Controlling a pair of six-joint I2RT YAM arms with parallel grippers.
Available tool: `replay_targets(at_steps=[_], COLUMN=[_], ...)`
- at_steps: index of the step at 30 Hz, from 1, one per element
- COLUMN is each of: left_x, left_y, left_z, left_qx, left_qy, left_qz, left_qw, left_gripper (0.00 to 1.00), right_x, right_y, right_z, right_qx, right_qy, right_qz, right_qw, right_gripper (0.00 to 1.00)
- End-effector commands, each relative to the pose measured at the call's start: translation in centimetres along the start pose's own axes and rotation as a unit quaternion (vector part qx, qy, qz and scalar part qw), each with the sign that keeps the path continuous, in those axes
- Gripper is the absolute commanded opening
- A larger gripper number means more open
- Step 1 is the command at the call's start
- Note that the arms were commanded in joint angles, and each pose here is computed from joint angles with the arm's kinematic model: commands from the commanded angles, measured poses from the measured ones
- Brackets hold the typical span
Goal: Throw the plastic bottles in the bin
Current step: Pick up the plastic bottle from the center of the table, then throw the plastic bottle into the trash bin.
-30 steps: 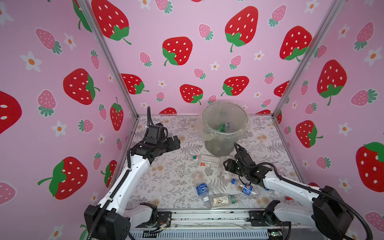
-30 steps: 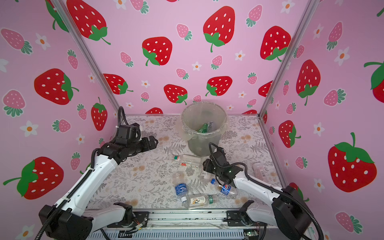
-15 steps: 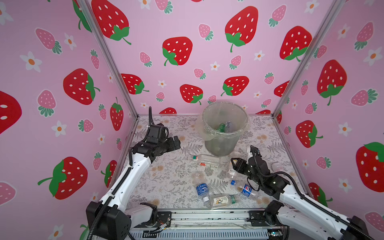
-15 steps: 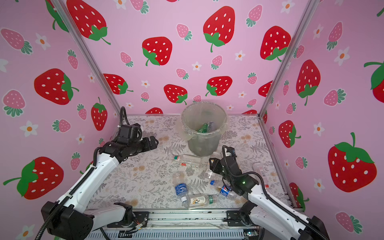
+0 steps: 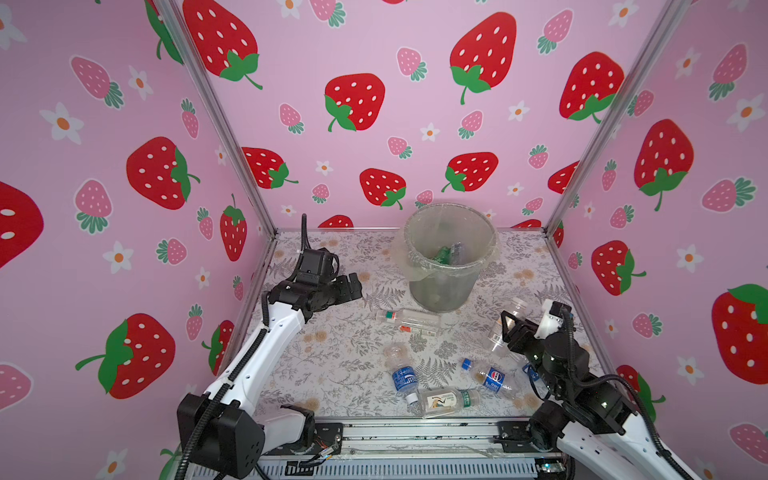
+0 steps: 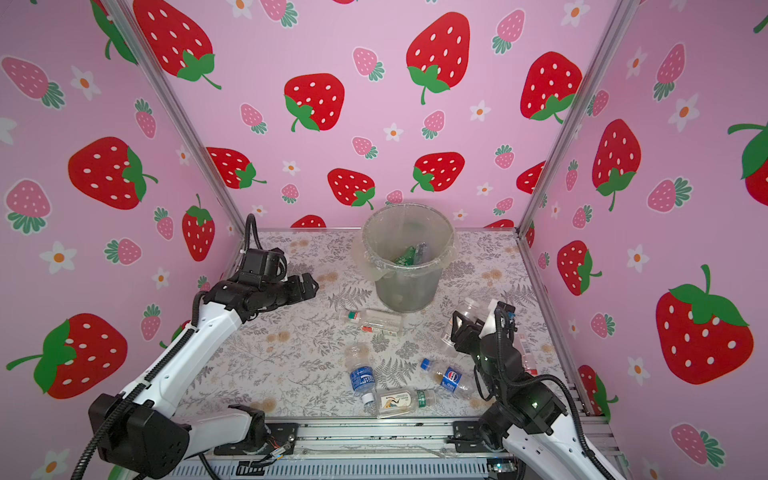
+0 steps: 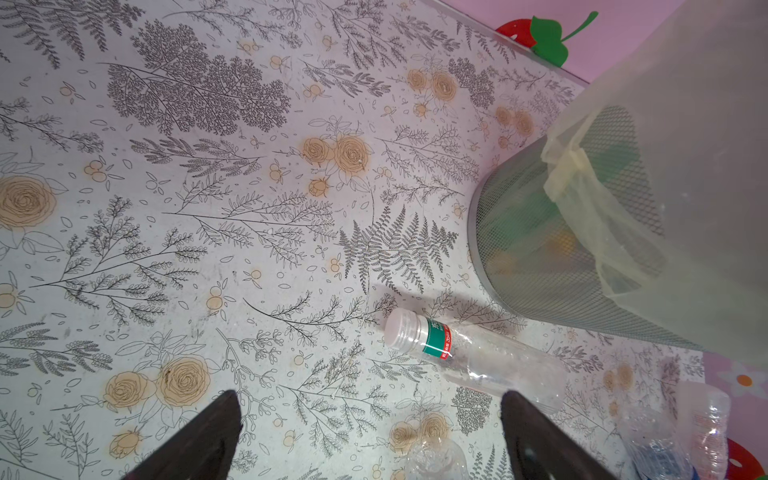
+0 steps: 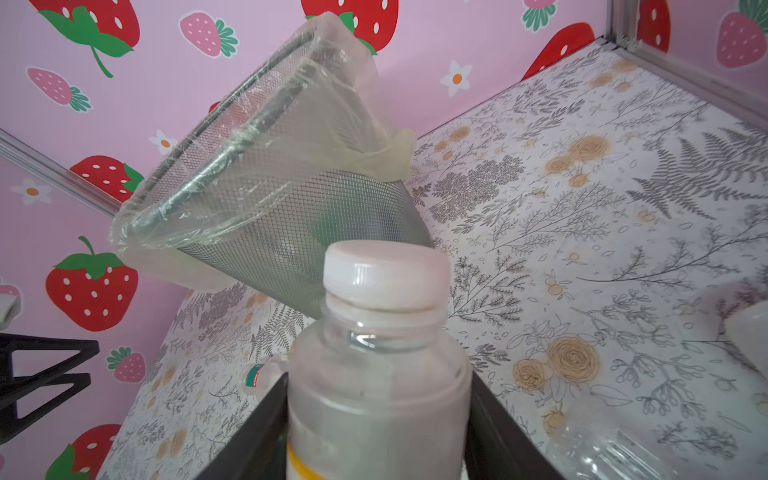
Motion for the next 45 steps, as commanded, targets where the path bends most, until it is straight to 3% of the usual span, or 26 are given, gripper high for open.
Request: replay_targets(at_steps=[1, 16, 25, 31, 36, 37, 39, 41, 45], left_x=[-0.8, -0.8, -0.9, -0.8, -1.0, -0.9, -1.0, -1.0, -1.1], left_y=[-0.4, -0.4, -0.3, -0.3, -0.1, -0.1, 0.0, 0.0, 0.1], left_z=[-0.8, -0.7, -0.8, -0.8, -0.8, -0.8, -0.8, -0.9, -1.0], left_qx=[0.006, 0.007, 0.008, 0.006, 0.003, 0.003, 0.001, 0.001, 0.003], left_qy=[-0.006, -0.004, -0.004, -0.004, -0.009, -0.008, -0.009, -0.01, -0.011], left_qz=[-0.001, -0.001, -0.002, -0.001, -0.003, -0.003, -0.004, -0.004, -0.005], left_qw=[1.0, 1.0, 1.0, 1.0, 1.0, 1.0, 1.0, 1.0, 1.0], left_gripper=[0.99, 0.99, 0.99, 0.99, 0.99, 0.99, 0.99, 0.99, 0.99], right_x=[-1.7, -4.8, -10.8, -16.9, -21.3, -21.8, -22.9, -23.1, -23.6], right_y=[-0.7, -0.1, 4.1, 10.6, 14.9, 15.3, 16.8, 17.7, 18.4], right_z=[-1.1, -3.7, -2.6, 1.2, 8.4, 9.6, 12.8, 14.8, 14.5], right_qx=[0.028, -0.025, -0.009, -0.005, -0.018, -0.019, -0.039, -0.033, -0.052], right_qy=[-0.024, -0.114, -0.132, -0.137, -0.119, -0.111, -0.083, -0.057, -0.055], right_qz=[-0.026, -0.016, -0.075, -0.126, -0.145, -0.147, -0.156, -0.163, -0.155], right_qw=[0.999, 0.993, 0.988, 0.983, 0.982, 0.983, 0.984, 0.984, 0.985], right_gripper=[0.6, 0.6, 0.61, 0.61, 0.66, 0.68, 0.88, 1.0, 0.99])
Point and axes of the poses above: each gripper's point midway between its finger pads, its own z axis out along the fingers, its own y axis along the line the jaws close on, x = y × z, the point moved 4 cm from there along -z, back along the fingers, and after that the axes turned 6 degrees about -z, right-handed, at the moved point
